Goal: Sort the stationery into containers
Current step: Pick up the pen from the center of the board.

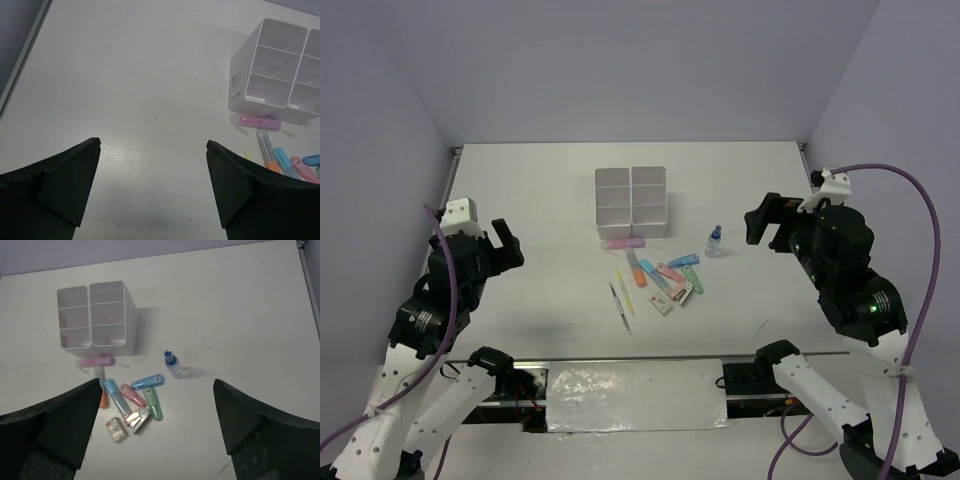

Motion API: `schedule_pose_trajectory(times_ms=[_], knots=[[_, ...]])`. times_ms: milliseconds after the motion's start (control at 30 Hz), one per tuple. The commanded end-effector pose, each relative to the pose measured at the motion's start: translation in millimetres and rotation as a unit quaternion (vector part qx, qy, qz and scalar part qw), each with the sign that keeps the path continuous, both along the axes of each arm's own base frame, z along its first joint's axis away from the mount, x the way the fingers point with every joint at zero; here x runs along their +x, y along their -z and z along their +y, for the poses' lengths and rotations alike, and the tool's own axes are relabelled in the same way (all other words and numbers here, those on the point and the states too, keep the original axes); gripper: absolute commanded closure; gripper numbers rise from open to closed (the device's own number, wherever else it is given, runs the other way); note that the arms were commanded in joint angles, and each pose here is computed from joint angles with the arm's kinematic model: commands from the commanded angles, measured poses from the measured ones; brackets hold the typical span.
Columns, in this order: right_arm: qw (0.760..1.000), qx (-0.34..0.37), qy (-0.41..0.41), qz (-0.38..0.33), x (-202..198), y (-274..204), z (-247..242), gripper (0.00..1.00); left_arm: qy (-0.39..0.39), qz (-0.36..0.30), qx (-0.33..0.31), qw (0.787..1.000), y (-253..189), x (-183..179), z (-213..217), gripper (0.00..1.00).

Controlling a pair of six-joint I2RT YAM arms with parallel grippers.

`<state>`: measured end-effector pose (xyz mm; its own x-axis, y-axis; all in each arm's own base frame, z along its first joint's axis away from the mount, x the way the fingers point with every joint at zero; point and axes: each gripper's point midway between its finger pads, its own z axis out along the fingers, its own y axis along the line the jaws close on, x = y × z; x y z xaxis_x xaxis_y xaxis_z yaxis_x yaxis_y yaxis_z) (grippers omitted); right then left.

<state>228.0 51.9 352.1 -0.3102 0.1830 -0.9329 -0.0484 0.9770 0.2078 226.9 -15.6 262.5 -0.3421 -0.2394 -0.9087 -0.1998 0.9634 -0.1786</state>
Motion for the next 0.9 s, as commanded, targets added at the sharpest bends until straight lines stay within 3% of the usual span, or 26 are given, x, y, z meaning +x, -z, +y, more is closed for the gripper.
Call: schedule_pose_trajectory(times_ms=[0, 200, 267, 367, 433, 467, 633, 733, 767, 833, 867], knots=[[1.000, 0.002, 0.016, -0.013, -2, -11, -6, 0.00, -0.019, -0.025, -0.007, 0.999, -12, 2, 6, 0.01], [1.000, 0.010, -0.013, -0.027, -5, -16, 3, 0.00, -0.016, -0.023, -0.007, 1.000, -10, 3, 5, 0.01], [0.997, 0.019, -0.062, -0.029, -4, -15, 22, 0.00, -0.017, -0.020, -0.007, 1.000, -10, 4, 5, 0.01], [0.986, 0.053, -0.154, 0.035, 3, 8, 74, 0.00, -0.025, -0.019, -0.008, 0.999, -10, 6, 9, 0.01], [0.988, 0.010, -0.132, 0.076, 20, 40, 99, 0.00, -0.035, -0.017, -0.008, 0.999, -10, 6, 13, 0.01], [0.979, -0.015, -0.183, 0.092, 3, 53, 138, 0.00, -0.045, -0.014, -0.007, 0.999, -8, 6, 18, 0.01], [0.956, -0.062, -0.233, 0.169, -8, 131, 237, 0.01, -0.078, -0.004, 0.001, 0.997, -3, 5, 30, 0.01], [0.943, -0.087, -0.253, 0.199, -17, 169, 274, 0.14, -0.094, 0.005, 0.005, 0.996, 1, 5, 34, 0.01], [0.938, -0.093, -0.261, 0.208, -21, 177, 284, 0.23, -0.096, 0.007, 0.005, 0.995, 1, 5, 35, 0.01], [0.931, -0.112, -0.268, 0.223, -26, 198, 303, 0.24, -0.093, 0.011, 0.006, 0.996, 3, 6, 34, 0.01], [0.929, -0.119, -0.266, 0.228, -26, 205, 306, 0.29, -0.092, 0.009, 0.005, 0.996, 2, 6, 34, 0.01]])
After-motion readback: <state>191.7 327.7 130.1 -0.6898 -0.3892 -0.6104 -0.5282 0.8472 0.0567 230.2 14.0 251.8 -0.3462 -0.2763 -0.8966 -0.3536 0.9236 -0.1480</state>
